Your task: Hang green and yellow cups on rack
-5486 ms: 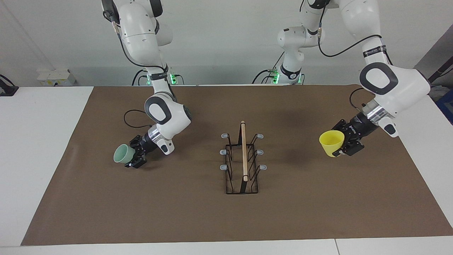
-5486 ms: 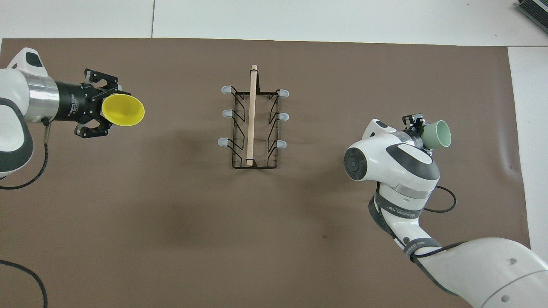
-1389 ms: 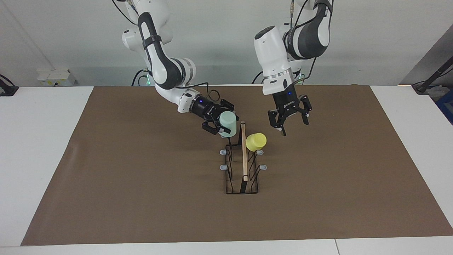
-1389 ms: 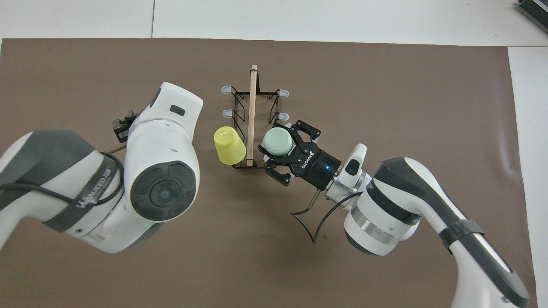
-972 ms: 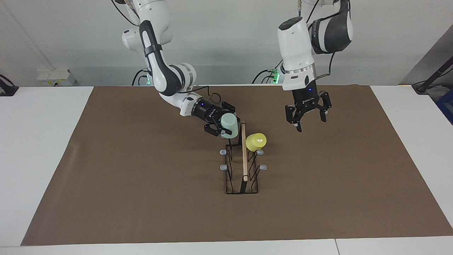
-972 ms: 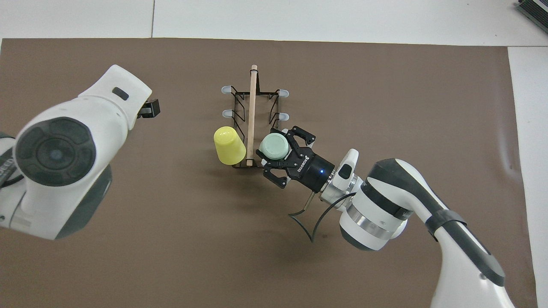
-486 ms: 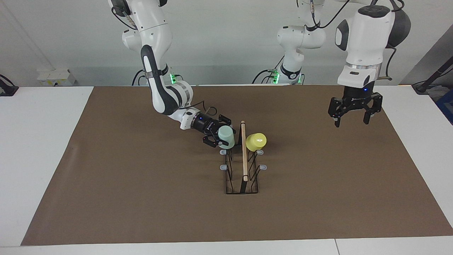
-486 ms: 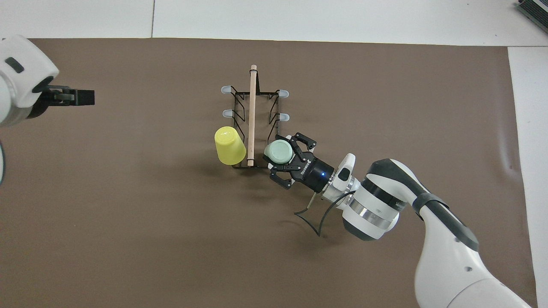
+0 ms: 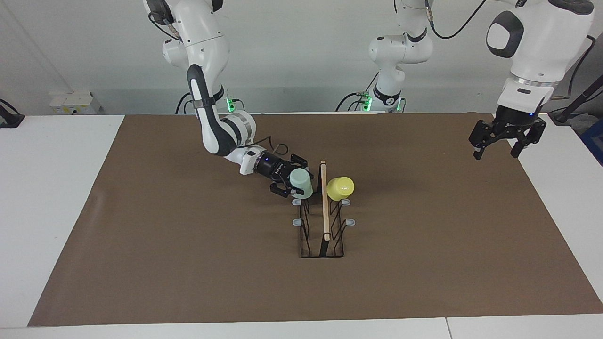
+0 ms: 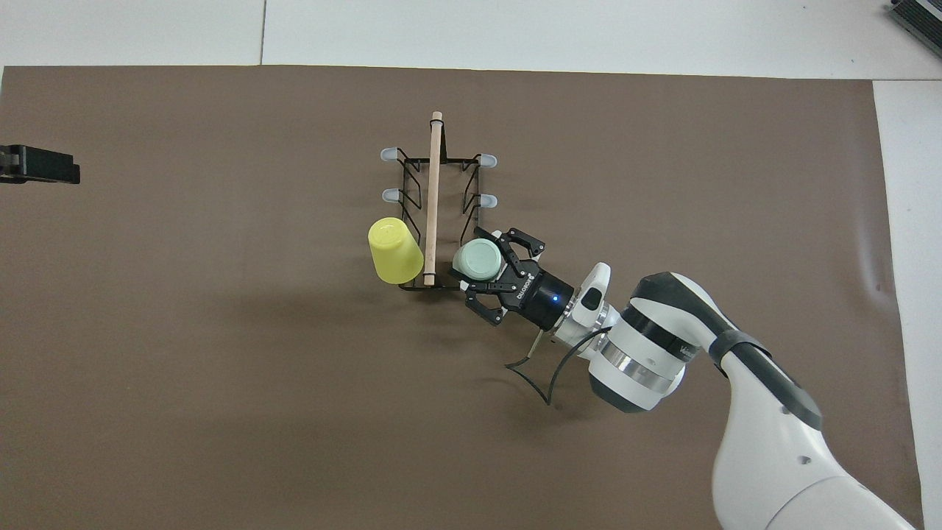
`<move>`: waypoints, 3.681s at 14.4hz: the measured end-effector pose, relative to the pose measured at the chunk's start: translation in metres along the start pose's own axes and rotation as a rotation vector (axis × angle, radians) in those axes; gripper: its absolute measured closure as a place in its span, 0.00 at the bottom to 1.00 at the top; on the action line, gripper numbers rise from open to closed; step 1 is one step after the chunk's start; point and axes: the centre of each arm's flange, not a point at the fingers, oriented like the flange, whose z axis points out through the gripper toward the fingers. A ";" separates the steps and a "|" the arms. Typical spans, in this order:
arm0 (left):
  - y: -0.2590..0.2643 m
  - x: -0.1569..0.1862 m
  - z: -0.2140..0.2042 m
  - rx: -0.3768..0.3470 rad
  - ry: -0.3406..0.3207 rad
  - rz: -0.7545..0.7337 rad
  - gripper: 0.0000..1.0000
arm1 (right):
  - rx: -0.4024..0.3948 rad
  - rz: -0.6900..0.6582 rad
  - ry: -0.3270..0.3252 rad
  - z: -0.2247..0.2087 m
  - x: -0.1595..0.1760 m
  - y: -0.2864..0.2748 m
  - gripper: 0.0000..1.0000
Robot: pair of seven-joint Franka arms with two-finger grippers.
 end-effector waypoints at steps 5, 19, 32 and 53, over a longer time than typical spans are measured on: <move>0.004 -0.003 -0.008 -0.016 -0.063 0.008 0.00 | -0.060 -0.049 -0.097 0.010 0.035 0.007 0.00; 0.026 -0.026 0.000 -0.036 -0.189 0.050 0.00 | -0.129 -0.238 -0.265 -0.007 0.229 -0.005 0.00; 0.042 -0.036 -0.002 -0.027 -0.171 0.078 0.00 | 0.199 -0.506 -0.612 -0.115 0.278 0.139 0.00; 0.064 -0.036 -0.001 -0.031 -0.174 0.117 0.00 | -0.168 0.449 -1.336 -0.228 0.308 0.159 0.00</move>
